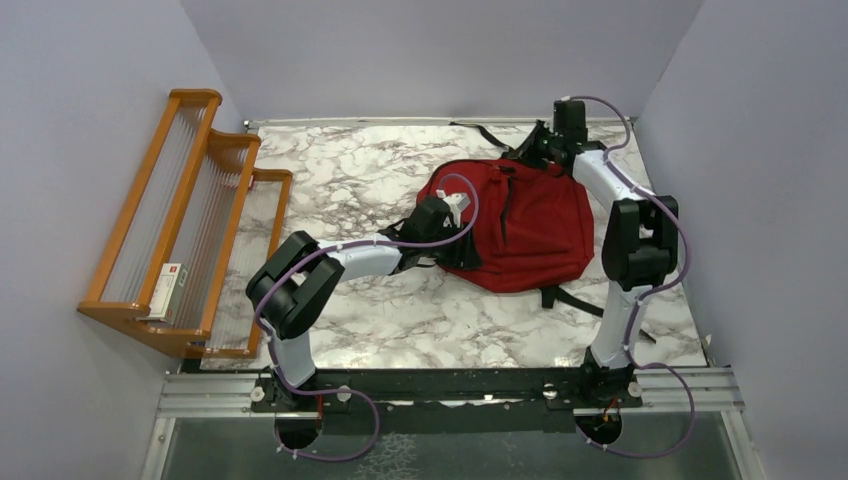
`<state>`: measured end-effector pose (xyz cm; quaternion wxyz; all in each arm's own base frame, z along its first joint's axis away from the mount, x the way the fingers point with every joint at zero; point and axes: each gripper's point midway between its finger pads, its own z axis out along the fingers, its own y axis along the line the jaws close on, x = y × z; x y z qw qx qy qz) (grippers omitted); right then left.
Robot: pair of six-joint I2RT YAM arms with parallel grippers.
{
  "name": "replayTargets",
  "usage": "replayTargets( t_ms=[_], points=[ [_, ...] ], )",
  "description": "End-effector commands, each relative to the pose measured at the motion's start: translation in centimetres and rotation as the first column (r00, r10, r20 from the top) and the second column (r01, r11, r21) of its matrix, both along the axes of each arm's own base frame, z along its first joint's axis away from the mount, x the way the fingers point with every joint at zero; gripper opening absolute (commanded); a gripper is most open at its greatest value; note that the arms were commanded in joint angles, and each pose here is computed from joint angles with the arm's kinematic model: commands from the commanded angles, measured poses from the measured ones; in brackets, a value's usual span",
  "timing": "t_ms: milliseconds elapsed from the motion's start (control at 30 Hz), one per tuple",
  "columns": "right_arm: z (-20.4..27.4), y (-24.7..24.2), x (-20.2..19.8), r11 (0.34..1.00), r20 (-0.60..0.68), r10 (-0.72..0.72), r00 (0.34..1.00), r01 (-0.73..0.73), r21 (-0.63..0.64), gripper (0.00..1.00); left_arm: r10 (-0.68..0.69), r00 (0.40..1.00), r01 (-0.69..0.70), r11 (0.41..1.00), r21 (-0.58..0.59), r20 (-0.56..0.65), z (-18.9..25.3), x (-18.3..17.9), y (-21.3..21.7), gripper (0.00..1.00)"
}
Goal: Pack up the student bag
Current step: Zip the student bag at the center of the board.
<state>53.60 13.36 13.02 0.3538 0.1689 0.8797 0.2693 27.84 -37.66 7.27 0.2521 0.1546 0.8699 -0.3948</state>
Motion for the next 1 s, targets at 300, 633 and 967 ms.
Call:
replayTargets(
  t_ms=[300, 633, 967],
  points=[
    [3.2, -2.7, -2.8, 0.992, 0.084, -0.05, 0.995, 0.059, -0.114, 0.15, 0.075, 0.985, -0.06, 0.993, -0.101, 0.154, 9.5, 6.5, -0.5, 0.54],
    [2.9, -4.0, -5.9, 0.983, 0.08, -0.062, 0.995, 0.075, -0.166, 0.3, 0.109, 0.975, -0.093, 0.992, -0.09, 0.196, 12.5, 13.4, -4.0, 0.82],
    [0.7, 0.5, -12.7, 0.983, -0.001, 0.179, 0.984, -0.179, 0.028, 0.26, 0.154, 0.983, -0.152, 0.988, -0.021, 0.099, 6.7, 13.9, -2.8, 0.8]
  ],
)
